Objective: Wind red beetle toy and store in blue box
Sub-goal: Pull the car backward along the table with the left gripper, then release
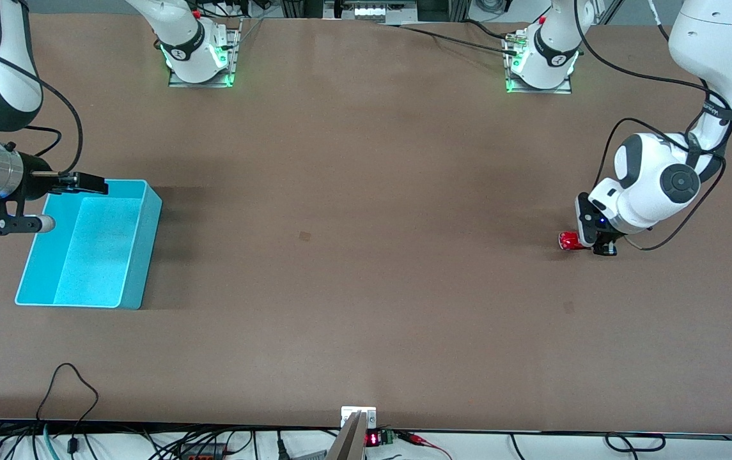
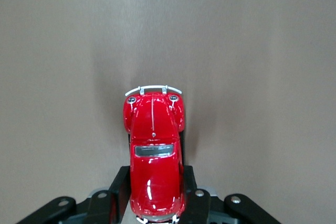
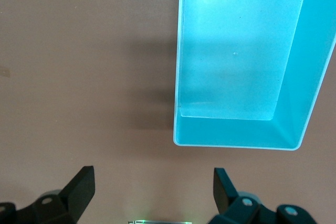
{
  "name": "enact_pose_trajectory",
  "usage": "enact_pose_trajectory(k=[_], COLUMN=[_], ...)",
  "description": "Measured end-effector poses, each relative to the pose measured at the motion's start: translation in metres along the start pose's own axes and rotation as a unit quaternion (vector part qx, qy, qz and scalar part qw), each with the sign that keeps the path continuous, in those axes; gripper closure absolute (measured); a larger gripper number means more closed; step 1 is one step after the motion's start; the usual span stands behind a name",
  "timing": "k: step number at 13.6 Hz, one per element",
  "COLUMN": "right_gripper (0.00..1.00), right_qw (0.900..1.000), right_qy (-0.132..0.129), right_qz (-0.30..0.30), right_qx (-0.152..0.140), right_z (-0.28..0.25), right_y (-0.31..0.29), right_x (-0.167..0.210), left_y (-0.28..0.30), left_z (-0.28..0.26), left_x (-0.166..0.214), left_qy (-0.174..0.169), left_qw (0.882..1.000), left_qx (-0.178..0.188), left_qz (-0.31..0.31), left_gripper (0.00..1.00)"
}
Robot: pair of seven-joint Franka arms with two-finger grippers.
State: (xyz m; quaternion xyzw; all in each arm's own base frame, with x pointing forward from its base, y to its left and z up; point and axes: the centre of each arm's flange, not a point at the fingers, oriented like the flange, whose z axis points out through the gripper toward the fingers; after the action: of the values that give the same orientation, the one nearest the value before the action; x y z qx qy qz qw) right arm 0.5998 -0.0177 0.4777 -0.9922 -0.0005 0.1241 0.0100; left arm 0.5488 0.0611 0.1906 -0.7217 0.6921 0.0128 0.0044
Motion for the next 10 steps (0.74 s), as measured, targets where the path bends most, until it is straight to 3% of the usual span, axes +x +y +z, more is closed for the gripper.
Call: enact_pose_trajectory(k=[10], right_gripper=[0.00], right_qw=[1.000], right_qy=[0.000], right_qz=[0.000], right_qx=[0.000], right_z=[0.000], right_y=[0.000], right_x=[0.000], left_y=[0.017], left_z=[0.004], left_x=[-0.135], left_qy=[-0.014], left_qw=[1.000], left_qx=[0.001], left_qz=[0.022], left_gripper=[0.56])
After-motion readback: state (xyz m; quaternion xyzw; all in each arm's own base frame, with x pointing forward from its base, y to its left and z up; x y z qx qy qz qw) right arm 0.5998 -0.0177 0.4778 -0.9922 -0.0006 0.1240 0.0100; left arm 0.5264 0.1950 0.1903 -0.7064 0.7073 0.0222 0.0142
